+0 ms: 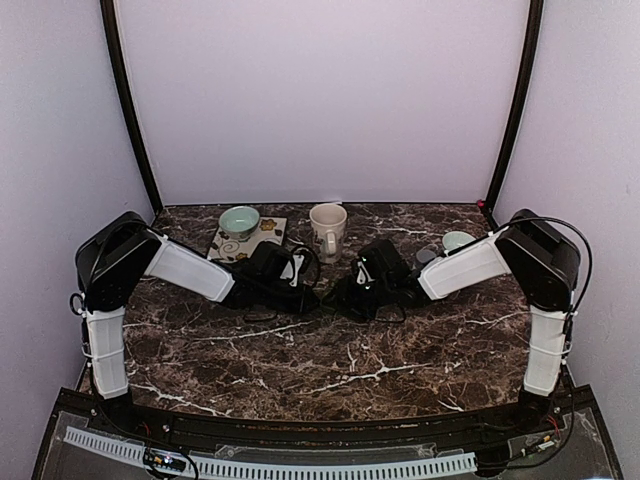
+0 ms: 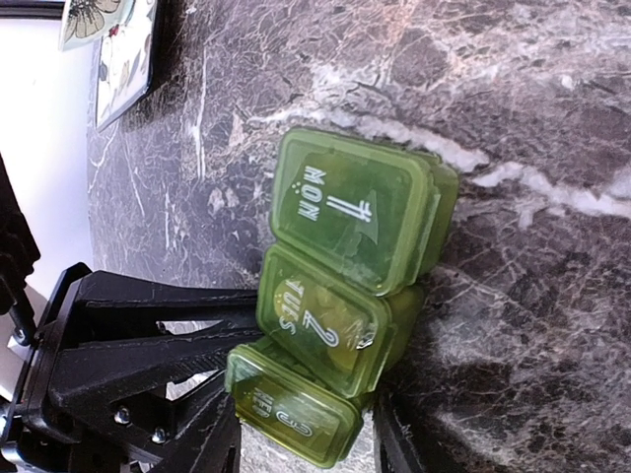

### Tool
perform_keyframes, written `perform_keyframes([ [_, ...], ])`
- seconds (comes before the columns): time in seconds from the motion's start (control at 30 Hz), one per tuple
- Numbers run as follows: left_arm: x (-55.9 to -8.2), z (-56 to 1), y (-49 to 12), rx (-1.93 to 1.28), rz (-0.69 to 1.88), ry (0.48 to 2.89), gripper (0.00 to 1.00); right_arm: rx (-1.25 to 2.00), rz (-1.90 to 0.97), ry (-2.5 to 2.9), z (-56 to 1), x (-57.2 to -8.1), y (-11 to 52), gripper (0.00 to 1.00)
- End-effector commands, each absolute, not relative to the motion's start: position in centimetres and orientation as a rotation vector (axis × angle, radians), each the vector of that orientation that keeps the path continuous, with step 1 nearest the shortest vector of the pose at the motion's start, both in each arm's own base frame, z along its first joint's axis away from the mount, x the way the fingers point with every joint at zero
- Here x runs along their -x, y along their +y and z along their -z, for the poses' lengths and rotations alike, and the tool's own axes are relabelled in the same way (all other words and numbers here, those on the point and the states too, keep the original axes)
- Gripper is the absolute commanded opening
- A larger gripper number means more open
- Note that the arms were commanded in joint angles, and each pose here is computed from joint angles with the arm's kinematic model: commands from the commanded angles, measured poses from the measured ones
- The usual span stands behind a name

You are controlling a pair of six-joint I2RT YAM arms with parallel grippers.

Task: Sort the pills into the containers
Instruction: Close the lid of the pill container.

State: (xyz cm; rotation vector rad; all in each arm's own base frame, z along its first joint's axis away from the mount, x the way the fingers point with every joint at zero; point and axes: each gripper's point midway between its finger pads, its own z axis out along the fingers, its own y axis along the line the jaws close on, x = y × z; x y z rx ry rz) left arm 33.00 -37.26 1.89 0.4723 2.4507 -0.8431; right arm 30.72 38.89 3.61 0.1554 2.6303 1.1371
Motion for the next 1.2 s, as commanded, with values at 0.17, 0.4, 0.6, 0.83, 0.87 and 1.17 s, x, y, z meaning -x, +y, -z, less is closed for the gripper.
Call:
perform_keyframes([
  [0.17,-26.8,4.7,-33.7,-0.519,0.713,2.765,0.16,-0.205,-1.152,2.665,-2.1,-30.5,38.7,0.47],
  [0.4,-26.8,4.5,-34.0,-0.528,0.720,2.757,0.15,-0.203,-1.109,2.712,-0.7,-30.0,38.3,0.45],
  [0.6,-26.9,4.4,-34.3,-0.536,0.734,2.748,0.15,-0.200,-1.054,2.765,0.5,-29.5,37.8,0.44],
  [0.83,-26.7,4.4,-34.7,-0.563,0.745,2.741,0.15,-0.187,-1.007,2.819,1.4,-29.2,37.7,0.42],
  [0.87,-26.7,4.4,-34.8,-0.566,0.748,2.738,0.15,-0.185,-1.000,2.827,1.5,-29.2,37.6,0.42],
  [1.17,-26.6,4.0,-35.5,-0.596,0.763,2.721,0.15,-0.173,-0.955,2.883,2.5,-28.8,37.5,0.41],
])
